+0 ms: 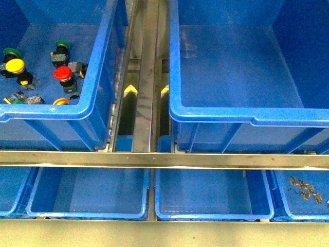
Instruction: Pick red and yellow buttons and place in box
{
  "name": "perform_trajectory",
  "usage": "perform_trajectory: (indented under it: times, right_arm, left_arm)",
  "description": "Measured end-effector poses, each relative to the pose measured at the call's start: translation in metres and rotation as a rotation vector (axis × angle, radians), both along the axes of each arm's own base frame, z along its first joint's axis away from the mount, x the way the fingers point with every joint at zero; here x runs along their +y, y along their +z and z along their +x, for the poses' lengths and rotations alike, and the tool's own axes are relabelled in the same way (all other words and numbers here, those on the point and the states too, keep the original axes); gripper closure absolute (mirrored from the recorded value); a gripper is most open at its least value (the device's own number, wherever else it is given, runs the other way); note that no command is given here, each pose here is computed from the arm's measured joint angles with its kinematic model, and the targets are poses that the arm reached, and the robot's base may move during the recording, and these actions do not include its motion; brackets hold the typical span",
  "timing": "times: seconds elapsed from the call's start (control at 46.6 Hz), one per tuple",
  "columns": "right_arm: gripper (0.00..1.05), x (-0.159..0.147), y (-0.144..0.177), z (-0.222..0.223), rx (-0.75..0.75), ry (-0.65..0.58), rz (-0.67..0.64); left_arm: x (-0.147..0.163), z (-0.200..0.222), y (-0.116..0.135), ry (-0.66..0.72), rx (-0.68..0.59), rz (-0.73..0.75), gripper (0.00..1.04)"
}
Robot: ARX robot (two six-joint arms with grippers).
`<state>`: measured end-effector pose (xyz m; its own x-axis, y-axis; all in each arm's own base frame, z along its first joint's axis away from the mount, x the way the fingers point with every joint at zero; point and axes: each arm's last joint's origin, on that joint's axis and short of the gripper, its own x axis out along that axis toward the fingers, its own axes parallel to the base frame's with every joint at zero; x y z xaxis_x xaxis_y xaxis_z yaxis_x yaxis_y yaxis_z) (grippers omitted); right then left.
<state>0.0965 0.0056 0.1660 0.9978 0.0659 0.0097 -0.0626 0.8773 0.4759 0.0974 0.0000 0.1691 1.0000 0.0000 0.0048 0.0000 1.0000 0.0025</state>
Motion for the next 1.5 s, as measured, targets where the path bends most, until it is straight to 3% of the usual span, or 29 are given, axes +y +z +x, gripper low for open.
perform_trajectory:
  times: [0.838,0.902,1.009,1.138,1.289,1.503]
  right_arm:
    - [0.06,0.0,0.0,0.0,0.0,0.0,0.0]
    - [0.06,0.0,0.0,0.0,0.0,-0.004,0.0]
    - [0.06,0.0,0.0,0.0,0.0,0.0,0.0]
    - [0.06,0.0,0.0,0.0,0.0,0.0,0.0]
    - [0.06,0.0,0.0,0.0,0.0,0.0,0.0]
    - [0.06,0.0,0.0,0.0,0.0,0.0,0.0]
  left_arm:
    - [0.0,0.0,0.0,0.005,0.002,-0.001,0.08]
    - [0.003,0.006,0.002,0.154,0.195,-0.078,0.08]
    - [0.01,0.039,0.026,0.199,0.248,-0.119,0.08]
    - [0.022,0.097,0.045,0.114,0.256,-0.088,0.08]
    - [0.035,0.166,0.026,-0.029,0.399,0.015,0.08]
    - [0.05,0.252,0.001,-0.077,0.551,0.069,0.08]
